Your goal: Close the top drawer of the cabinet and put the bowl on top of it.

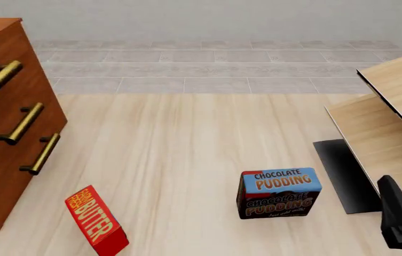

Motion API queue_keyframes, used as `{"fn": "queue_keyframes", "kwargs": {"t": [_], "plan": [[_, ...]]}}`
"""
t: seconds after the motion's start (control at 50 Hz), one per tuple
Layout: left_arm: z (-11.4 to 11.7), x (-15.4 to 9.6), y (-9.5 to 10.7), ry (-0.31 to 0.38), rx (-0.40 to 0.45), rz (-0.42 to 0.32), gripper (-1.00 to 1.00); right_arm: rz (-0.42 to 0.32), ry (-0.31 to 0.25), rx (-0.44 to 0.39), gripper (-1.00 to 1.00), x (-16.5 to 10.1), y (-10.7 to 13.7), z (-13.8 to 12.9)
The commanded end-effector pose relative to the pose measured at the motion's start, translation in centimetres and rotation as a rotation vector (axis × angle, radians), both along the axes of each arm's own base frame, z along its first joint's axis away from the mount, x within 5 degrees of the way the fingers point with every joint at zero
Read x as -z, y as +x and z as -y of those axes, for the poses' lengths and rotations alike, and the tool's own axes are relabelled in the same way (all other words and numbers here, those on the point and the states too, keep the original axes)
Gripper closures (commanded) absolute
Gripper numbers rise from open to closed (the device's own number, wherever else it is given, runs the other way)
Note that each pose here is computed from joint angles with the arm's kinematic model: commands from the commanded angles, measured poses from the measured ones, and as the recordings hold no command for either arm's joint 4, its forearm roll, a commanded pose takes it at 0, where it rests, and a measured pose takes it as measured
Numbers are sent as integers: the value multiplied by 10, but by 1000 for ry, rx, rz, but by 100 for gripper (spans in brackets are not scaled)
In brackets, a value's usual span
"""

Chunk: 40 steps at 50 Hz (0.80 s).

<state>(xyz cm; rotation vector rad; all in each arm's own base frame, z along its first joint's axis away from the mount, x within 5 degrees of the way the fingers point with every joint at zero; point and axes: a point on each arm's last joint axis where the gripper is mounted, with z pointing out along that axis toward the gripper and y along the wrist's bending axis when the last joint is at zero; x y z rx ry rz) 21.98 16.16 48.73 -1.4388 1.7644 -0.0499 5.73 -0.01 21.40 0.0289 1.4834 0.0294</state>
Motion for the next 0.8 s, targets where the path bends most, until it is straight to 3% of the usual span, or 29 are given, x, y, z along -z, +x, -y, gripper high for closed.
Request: {"fn": "queue_keyframes", "kwargs": {"t": [0.02, 0.14, 0.8], "plan": [[-8, 12, 4, -17, -14, -20, 100, -2, -2, -2, -100, 0, 0, 0], [-19, 19, 2, -20, -35, -45, 100, -2, -1, -2, -100, 0, 0, 0], [-27, 32, 7, -34, -42, -70, 100, -2, -1, -4, -100, 0, 0, 0]]}}
